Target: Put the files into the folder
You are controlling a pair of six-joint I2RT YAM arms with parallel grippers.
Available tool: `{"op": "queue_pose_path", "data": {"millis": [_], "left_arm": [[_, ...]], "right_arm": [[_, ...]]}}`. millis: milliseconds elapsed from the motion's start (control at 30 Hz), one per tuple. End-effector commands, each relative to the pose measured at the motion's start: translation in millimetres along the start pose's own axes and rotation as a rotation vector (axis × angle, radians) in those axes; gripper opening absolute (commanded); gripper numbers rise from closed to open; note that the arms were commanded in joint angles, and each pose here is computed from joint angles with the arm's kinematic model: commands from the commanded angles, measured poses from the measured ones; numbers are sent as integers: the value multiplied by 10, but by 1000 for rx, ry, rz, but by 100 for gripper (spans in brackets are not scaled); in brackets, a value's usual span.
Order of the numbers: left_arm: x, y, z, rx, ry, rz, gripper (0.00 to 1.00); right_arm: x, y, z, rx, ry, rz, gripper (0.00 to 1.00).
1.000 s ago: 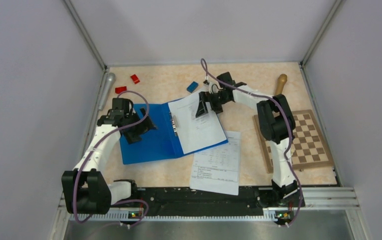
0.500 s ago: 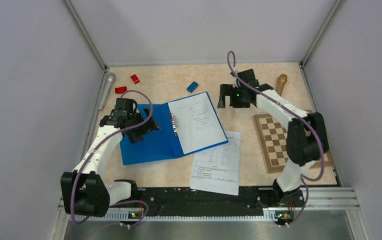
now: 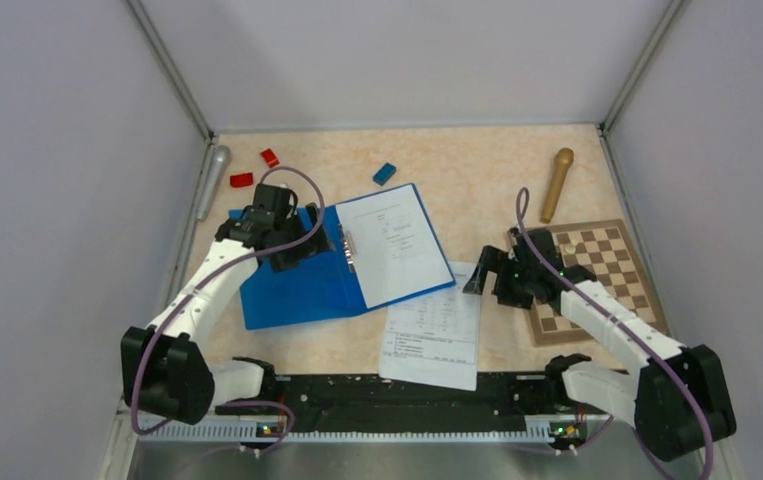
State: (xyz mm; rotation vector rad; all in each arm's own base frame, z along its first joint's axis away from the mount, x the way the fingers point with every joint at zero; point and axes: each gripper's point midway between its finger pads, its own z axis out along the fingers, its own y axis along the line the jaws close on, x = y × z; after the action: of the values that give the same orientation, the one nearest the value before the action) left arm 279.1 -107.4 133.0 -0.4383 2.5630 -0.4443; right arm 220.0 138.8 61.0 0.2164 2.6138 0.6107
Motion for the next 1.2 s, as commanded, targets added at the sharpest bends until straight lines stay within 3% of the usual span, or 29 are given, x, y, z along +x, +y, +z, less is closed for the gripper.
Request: {"op": "queue_pose_path", "data": {"millis": [0, 200, 367, 500, 733, 900, 1167], "left_arm": [[-131, -21, 55, -24, -34, -4, 99], [-64, -4, 136, -24, -17, -32, 99], [44, -280, 148, 73, 23, -9, 99], [343, -675, 235, 268, 168, -33, 99], [1129, -1438, 387, 503, 464, 137, 99], [1382, -1484, 639, 484, 545, 151, 99], [1461, -1343, 832, 419, 554, 154, 99]], "right_arm": [[186, 113, -86, -82, 0, 162, 99], [473, 107, -1, -180, 12, 322, 98], [604, 144, 112, -245, 57, 360, 97], [549, 213, 132, -281, 50, 370, 98], [519, 304, 116, -365, 19, 404, 98], [442, 384, 37, -404, -10, 357, 98], [443, 446, 15, -460, -20, 289, 95]]}}
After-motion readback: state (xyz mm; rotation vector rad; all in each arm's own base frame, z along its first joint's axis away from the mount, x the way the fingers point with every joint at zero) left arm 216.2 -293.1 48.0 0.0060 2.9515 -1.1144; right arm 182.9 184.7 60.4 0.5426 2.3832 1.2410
